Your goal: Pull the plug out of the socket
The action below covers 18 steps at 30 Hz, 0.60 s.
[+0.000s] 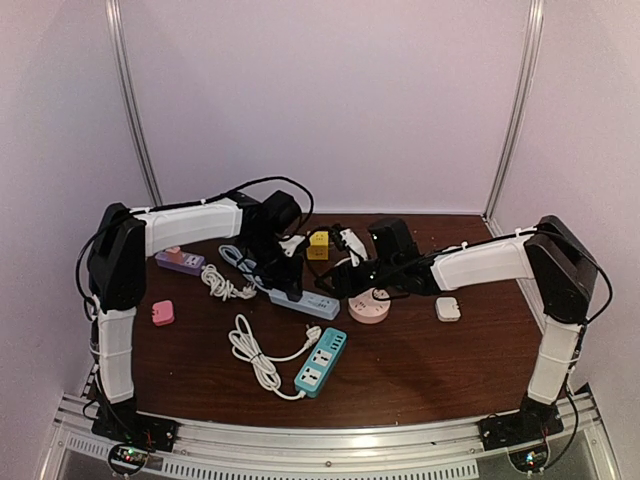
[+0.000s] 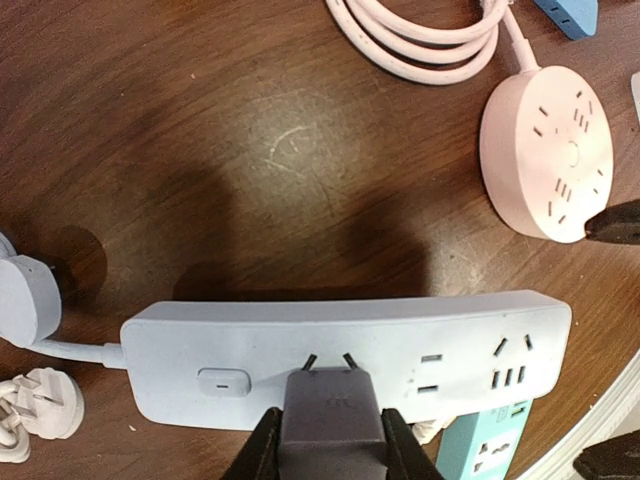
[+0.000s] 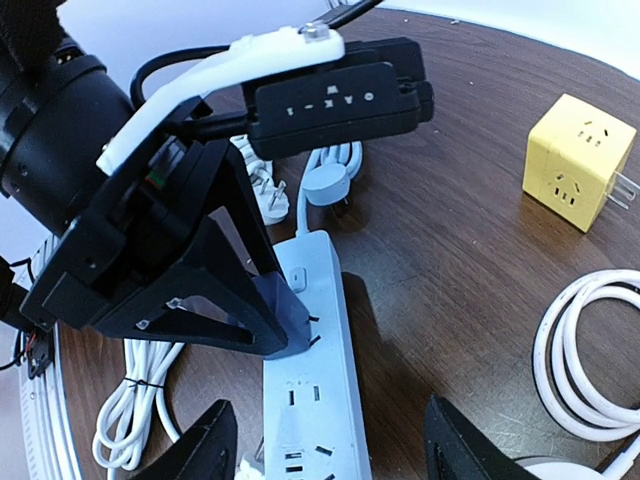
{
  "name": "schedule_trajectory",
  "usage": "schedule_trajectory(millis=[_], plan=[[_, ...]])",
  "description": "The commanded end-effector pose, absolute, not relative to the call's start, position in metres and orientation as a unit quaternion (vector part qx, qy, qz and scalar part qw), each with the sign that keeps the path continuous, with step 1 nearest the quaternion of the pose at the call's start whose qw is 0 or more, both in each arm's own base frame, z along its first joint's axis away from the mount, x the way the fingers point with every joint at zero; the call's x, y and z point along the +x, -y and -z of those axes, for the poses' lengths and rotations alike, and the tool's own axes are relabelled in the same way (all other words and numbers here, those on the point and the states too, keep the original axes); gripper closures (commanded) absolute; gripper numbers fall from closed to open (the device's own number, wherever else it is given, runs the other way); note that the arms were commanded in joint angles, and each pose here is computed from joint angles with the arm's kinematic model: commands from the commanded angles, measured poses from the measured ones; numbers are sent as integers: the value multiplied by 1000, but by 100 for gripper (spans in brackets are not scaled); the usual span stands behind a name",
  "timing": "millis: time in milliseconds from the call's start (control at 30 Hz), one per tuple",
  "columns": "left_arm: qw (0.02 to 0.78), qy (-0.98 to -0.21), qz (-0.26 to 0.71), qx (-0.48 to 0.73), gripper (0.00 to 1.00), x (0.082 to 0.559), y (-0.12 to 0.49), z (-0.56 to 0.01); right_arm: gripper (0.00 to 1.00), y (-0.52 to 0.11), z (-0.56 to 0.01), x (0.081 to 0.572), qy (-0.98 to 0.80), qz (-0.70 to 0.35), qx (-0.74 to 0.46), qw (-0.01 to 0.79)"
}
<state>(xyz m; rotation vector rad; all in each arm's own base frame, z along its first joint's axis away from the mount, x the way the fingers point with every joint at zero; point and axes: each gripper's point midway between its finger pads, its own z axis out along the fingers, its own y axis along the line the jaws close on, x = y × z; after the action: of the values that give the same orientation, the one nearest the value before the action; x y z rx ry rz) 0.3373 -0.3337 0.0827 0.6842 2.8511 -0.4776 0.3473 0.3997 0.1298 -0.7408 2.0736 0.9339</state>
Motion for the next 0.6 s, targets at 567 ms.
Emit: schedule_trajectory(millis=[567], plan=[[118,-932,230,256,81,339,350,-130,29,-416,-96,306,-804,-315,-383,329]])
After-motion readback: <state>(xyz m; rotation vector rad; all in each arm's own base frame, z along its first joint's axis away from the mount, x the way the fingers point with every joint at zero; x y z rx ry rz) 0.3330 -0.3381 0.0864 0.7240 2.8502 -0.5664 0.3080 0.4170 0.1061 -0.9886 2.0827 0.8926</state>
